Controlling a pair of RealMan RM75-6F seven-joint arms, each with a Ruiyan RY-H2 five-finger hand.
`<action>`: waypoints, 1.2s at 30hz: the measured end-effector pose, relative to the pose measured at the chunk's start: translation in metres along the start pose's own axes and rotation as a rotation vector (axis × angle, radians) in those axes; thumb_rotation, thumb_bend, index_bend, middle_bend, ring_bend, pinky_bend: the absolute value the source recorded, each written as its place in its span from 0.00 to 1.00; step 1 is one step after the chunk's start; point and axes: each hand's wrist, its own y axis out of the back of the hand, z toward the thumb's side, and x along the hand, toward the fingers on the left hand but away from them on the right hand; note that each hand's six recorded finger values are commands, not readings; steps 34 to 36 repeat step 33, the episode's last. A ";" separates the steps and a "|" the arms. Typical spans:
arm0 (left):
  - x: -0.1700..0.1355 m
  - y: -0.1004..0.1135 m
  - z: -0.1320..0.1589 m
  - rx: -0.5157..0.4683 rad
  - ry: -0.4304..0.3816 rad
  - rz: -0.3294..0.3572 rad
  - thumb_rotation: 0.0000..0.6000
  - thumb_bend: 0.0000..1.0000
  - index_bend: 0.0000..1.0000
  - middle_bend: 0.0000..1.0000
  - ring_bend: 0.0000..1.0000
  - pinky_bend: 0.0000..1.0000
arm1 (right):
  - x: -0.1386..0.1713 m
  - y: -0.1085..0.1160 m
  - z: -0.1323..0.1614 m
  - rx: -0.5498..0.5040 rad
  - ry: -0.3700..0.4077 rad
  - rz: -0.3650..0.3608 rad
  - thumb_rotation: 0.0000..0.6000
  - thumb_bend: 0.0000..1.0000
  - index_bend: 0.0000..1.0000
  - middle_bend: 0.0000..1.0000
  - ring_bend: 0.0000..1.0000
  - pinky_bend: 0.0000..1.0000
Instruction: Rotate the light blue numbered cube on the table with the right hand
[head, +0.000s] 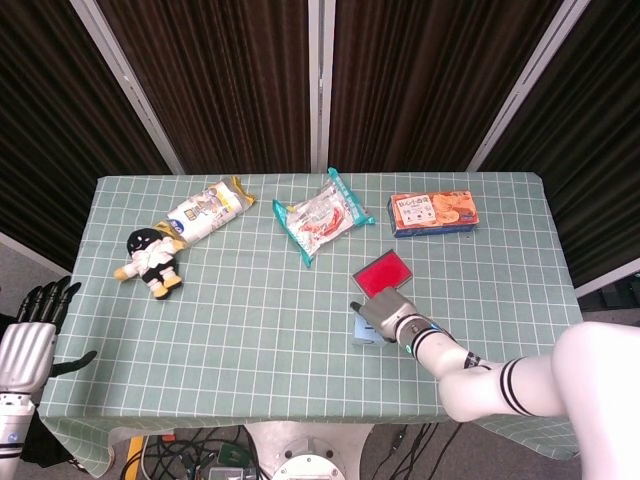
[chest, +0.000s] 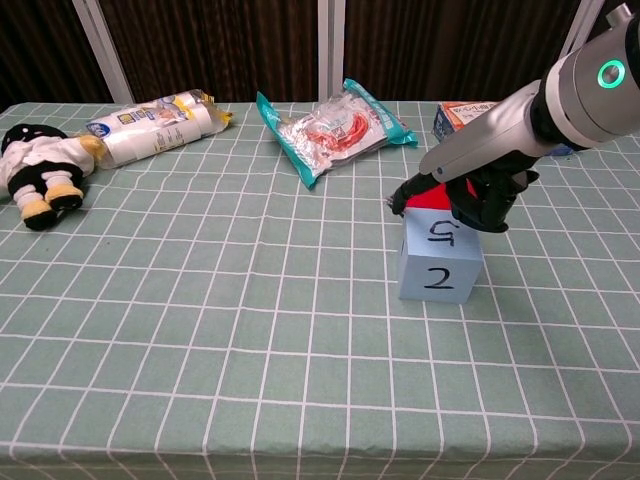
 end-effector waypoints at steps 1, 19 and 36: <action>0.000 0.000 0.000 0.000 0.000 0.002 1.00 0.00 0.05 0.00 0.00 0.00 | 0.001 0.001 0.000 -0.007 0.003 -0.011 1.00 1.00 0.00 1.00 0.90 0.82; 0.003 0.004 0.008 0.007 -0.006 0.011 1.00 0.00 0.05 0.00 0.00 0.00 | 0.098 -0.023 -0.112 -0.239 -0.278 -0.784 1.00 1.00 0.05 1.00 0.90 0.82; -0.007 0.002 0.014 0.006 -0.016 0.015 1.00 0.00 0.05 0.00 0.00 0.00 | 0.187 -0.206 -0.176 -0.467 -0.553 -0.831 1.00 0.00 0.00 0.00 0.00 0.00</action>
